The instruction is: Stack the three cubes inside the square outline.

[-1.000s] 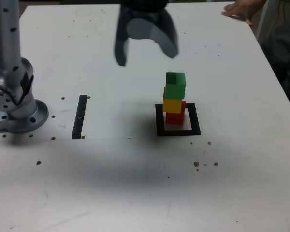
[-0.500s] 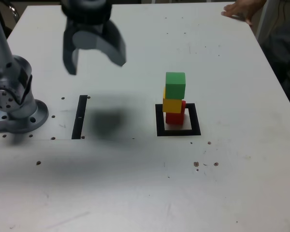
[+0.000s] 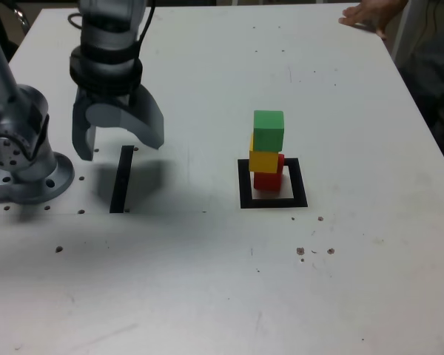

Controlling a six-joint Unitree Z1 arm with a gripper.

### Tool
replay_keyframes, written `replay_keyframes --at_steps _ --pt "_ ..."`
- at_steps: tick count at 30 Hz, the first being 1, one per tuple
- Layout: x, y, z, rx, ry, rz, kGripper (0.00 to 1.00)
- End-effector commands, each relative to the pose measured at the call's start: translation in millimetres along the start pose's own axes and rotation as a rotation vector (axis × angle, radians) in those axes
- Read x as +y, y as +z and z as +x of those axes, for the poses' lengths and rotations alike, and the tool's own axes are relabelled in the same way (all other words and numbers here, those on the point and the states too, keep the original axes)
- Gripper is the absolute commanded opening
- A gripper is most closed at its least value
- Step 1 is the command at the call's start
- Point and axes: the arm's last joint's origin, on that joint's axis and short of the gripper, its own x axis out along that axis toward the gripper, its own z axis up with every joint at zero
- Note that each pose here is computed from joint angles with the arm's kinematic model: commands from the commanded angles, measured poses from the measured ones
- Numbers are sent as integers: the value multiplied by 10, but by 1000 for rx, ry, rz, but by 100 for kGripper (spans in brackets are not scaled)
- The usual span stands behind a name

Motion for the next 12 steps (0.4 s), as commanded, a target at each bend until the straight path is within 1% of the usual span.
replay_keyframes --at_steps 1,6,12 --pt "-5 24 60 4 -7 -3 100" --pt "-14 13 125 4 -17 -4 100" --pt "-10 -49 100 2 -20 -5 100"
